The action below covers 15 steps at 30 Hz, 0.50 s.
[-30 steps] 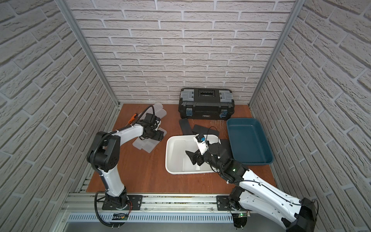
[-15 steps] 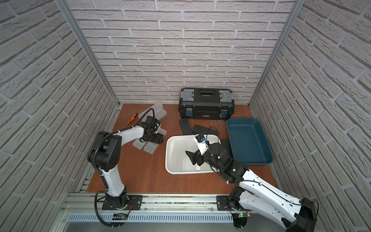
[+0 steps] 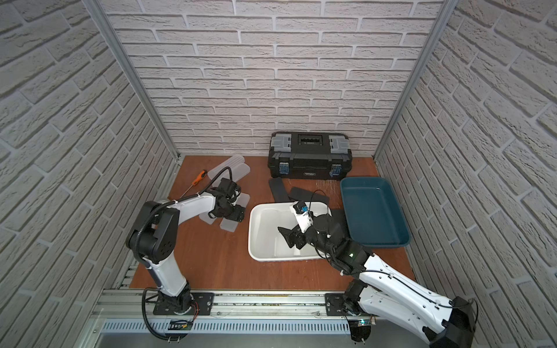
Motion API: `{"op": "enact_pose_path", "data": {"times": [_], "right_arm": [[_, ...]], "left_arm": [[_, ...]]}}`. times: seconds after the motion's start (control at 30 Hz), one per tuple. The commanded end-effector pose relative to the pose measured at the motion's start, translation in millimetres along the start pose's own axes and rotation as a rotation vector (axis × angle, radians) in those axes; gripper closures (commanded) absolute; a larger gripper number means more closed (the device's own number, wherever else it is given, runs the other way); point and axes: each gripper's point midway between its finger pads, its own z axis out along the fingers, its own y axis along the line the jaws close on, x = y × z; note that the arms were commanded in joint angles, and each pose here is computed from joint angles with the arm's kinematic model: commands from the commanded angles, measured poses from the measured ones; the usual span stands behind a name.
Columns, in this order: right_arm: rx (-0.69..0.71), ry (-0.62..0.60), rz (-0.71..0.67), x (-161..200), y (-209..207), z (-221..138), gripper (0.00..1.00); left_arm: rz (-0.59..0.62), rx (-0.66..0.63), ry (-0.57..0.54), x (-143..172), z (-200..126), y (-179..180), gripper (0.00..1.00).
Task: Place the pencil cases by color into the storage box
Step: Move the pencil case to the center of the board.
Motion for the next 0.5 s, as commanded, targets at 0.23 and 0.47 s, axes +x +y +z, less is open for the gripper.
{"op": "enact_pose_path", "data": {"times": [0.23,0.47], "right_arm": [[-0.027,-0.04,-0.006,-7.7,5.9,1.4,0.16],[-0.02,-0.035,-0.003,-6.9,4.7,2.3,0.16]], "left_arm": [[-0.047,-0.028,0.041,26.8,-7.5,-1.7,0.16],[-0.067,-0.048,0.063,35.5,-6.9,-1.4,0.24]]}}
